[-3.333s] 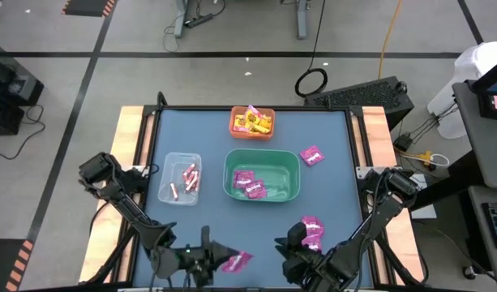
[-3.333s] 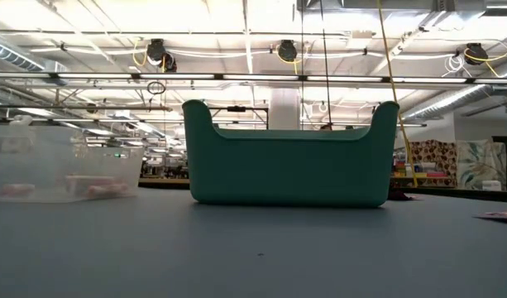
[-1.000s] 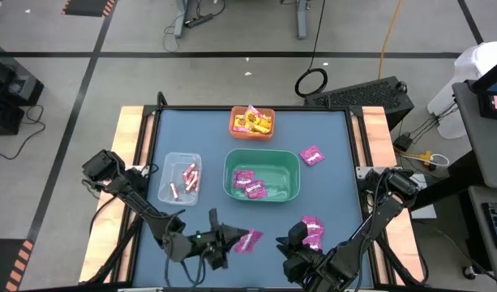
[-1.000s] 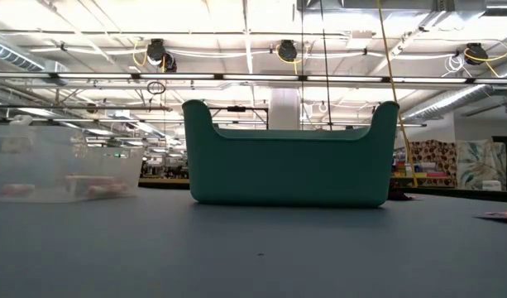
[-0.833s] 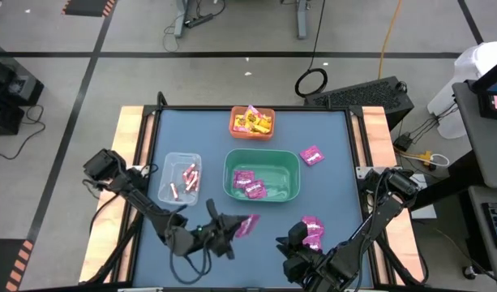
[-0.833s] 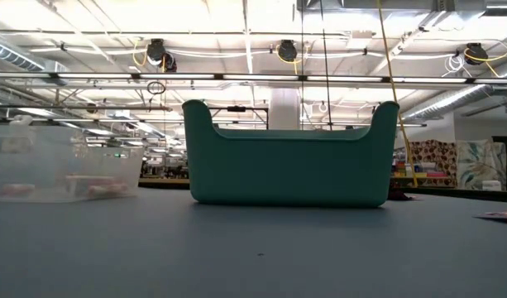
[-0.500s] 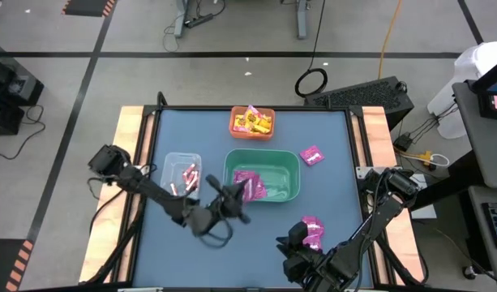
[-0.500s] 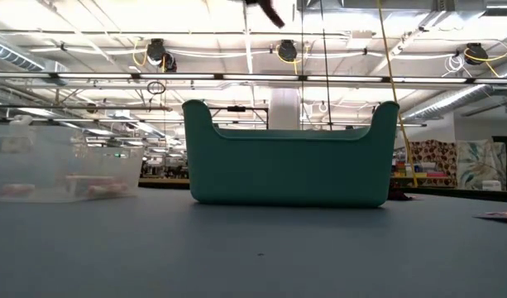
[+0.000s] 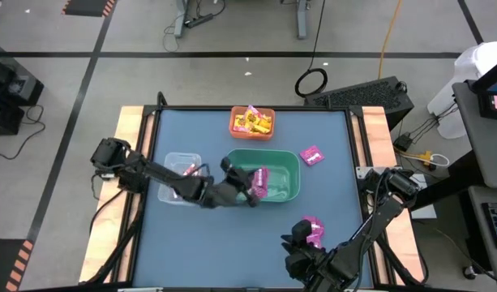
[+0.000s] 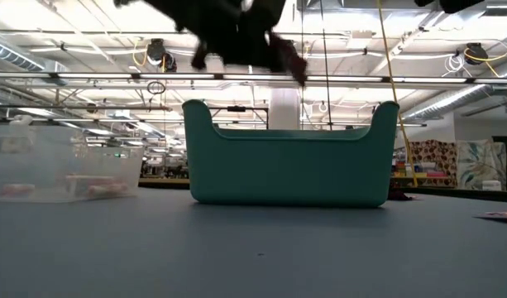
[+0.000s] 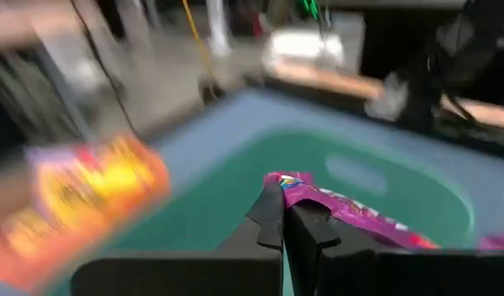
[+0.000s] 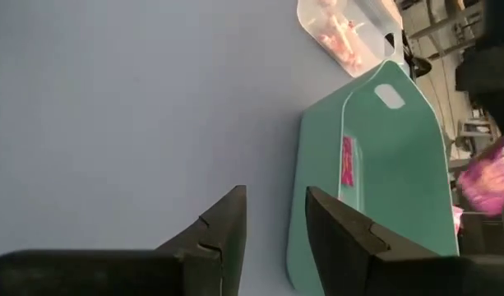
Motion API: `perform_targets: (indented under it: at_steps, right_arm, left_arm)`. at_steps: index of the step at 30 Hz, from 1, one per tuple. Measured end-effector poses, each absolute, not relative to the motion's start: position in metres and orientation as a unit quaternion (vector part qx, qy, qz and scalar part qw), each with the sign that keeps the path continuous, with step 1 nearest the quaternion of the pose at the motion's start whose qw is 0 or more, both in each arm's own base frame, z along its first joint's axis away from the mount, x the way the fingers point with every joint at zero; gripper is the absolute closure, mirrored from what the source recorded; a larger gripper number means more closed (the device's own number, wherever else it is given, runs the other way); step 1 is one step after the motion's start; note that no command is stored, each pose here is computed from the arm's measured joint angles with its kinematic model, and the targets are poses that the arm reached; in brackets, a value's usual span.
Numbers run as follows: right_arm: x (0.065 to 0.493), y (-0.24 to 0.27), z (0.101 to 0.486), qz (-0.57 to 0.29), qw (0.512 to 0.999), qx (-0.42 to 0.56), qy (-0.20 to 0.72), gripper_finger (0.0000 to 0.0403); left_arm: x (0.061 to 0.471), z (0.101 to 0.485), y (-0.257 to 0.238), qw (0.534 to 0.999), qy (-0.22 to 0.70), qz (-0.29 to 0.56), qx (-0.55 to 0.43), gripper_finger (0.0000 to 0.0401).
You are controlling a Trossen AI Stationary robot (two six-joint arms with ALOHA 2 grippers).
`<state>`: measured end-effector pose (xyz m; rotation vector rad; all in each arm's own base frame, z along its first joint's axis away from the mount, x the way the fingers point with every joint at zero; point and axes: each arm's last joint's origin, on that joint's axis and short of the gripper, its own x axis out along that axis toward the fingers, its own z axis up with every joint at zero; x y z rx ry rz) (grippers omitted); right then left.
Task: Sort candy
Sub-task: Put the purple candy into the green bin
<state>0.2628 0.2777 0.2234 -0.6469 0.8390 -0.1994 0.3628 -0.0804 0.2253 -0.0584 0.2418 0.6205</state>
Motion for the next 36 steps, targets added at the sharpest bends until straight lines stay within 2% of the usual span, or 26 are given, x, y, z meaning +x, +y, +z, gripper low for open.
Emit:
perform_targets:
  at_steps: [7,12,17,36]
  right_arm:
    - [0.251,0.289,0.233,-0.077,0.866,-0.304,0.389,0.0287]
    - [0.246,0.297,0.242,-0.074,0.873,-0.315,0.366,0.0287]
    - [0.244,0.299,0.245,-0.071,0.875,-0.313,0.363,0.0287]
    - [0.244,0.299,0.245,-0.073,0.875,-0.311,0.363,0.0287]
  left_arm:
    - [0.362,0.202,-0.039,0.923,0.236,0.27,-0.14,0.0401]
    - [0.364,0.2,-0.03,0.923,0.258,0.234,-0.164,0.0401]
    - [0.363,0.198,-0.029,0.921,0.281,0.202,-0.179,0.0401]
    - [0.36,0.194,-0.031,0.917,0.309,0.204,-0.149,0.0373]
